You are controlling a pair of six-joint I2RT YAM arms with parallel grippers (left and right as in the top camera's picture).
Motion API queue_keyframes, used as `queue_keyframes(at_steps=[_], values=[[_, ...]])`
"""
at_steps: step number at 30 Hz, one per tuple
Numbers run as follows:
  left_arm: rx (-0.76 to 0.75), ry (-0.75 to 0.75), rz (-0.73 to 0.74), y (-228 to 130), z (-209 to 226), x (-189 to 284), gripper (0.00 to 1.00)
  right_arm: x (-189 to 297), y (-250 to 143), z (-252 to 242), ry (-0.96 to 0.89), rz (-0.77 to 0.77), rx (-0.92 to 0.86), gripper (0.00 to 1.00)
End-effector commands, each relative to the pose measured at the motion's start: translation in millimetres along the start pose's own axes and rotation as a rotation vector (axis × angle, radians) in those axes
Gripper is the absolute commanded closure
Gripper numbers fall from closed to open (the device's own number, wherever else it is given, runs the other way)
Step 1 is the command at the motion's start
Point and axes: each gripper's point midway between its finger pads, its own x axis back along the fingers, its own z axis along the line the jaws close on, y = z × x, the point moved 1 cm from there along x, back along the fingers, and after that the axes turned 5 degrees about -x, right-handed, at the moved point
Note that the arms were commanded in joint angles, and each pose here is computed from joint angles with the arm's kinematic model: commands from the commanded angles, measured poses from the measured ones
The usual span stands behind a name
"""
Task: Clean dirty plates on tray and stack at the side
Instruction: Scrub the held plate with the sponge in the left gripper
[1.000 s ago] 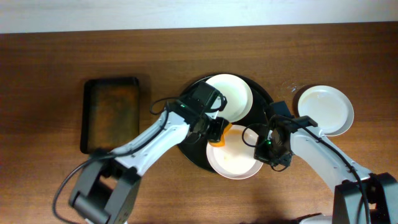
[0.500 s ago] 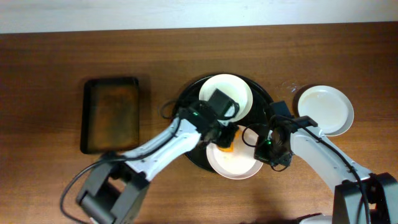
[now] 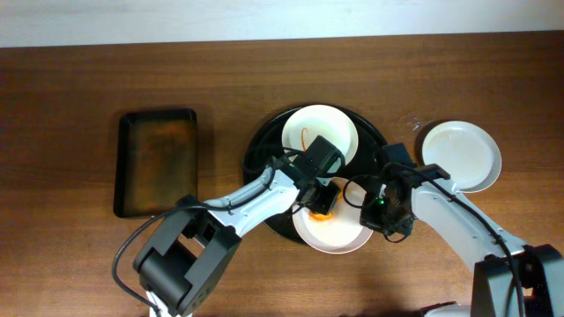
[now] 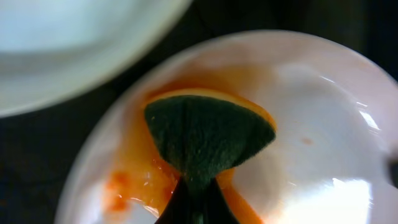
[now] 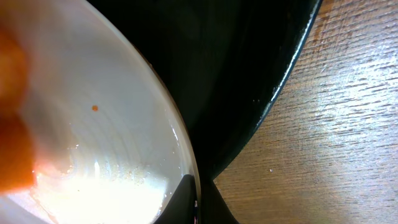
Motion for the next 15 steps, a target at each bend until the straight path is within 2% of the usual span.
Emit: queue_keyframes(at_steps=[1,4,10,15], values=[[-0.008,0.313,0.017,-5.5,60.5,-7.0,1.00,-4.4,-2.4,-16.3,-0.080,0.003,0.004,0.96],[0.012,0.419,0.002,5.5,82.7,9.9,1.00,-4.3,-2.5,-16.3,-0.080,0.003,0.004,0.96],[0.037,0.452,-0.040,30.7,86.9,55.4,1.00,-4.3,-3.0,-16.8,-0.083,0.006,0.004,0.96],[0.124,0.498,-0.145,39.6,107.9,126.3,1.00,-4.2,-2.3,-17.8,-0.088,0.002,0.003,0.96]])
